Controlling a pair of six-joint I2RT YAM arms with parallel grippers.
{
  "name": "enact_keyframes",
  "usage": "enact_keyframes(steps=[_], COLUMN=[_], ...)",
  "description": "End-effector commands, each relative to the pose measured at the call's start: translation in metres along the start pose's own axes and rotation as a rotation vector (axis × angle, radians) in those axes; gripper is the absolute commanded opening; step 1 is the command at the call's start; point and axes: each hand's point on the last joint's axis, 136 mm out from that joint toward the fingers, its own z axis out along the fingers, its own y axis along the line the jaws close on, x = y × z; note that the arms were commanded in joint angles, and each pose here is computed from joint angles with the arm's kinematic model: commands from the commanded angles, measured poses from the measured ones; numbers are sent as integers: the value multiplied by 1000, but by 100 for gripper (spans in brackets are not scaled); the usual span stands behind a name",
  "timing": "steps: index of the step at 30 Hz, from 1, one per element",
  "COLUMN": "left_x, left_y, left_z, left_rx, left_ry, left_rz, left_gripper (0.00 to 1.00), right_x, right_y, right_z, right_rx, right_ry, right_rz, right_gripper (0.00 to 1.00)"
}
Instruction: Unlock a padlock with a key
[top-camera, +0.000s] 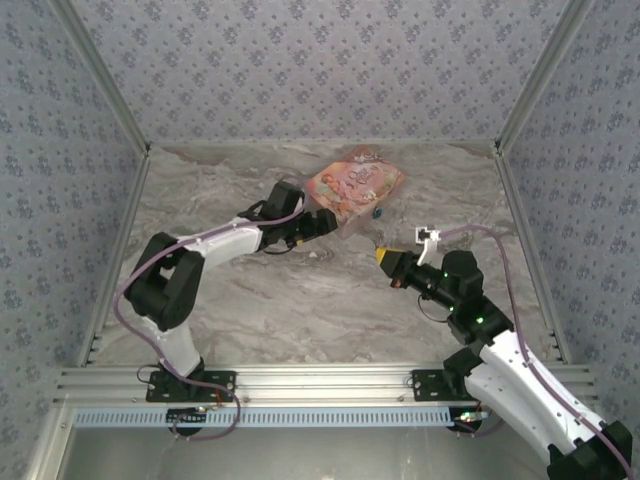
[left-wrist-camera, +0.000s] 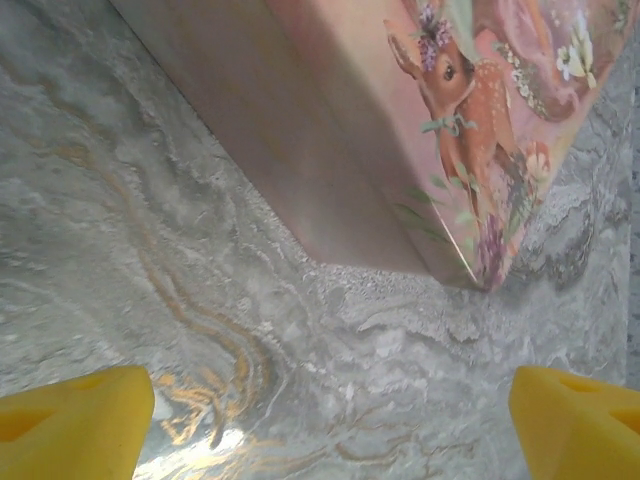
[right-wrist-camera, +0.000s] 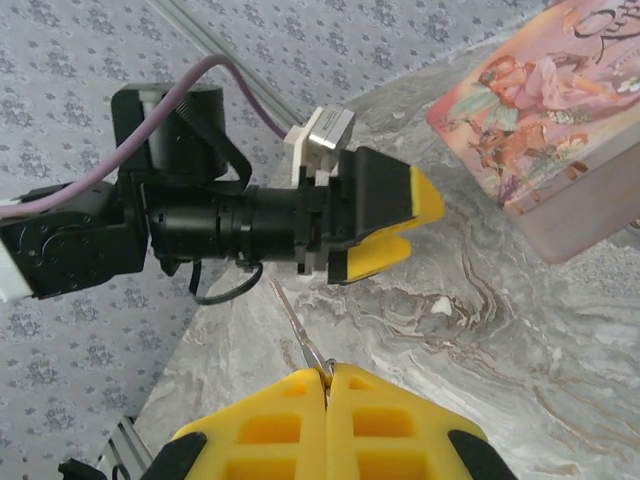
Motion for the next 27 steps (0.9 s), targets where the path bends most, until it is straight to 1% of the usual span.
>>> enact_keyframes(steps=[1,4,7,11,18,27], left_x=[-12,-16,-21,-23,-11,15], left_y=[-31,-31,-30,-23,-3,35], left_z=[6,16,25,37,50,48], left_rx=[78,75,73,34,-40,-132], left_ry=[-22,-20,-43,-35,12,66], left_rz=[-47,-70,-103,-148,-176,-160], left_gripper=[92,92,92,91,90,87], right_x=[6,7,8,8,9,9], right_y=[-6,-5,-6,-7,-10,-15], right_z=[-1,-2,-3,-3,-4,-7], right_rx=[26,26,31,37,54,91], right_ry=[6,7,5,0,3,8], right_rz=[-6,-9,-10,-7,-12,-13], right_gripper=[0,0,0,0,0,0])
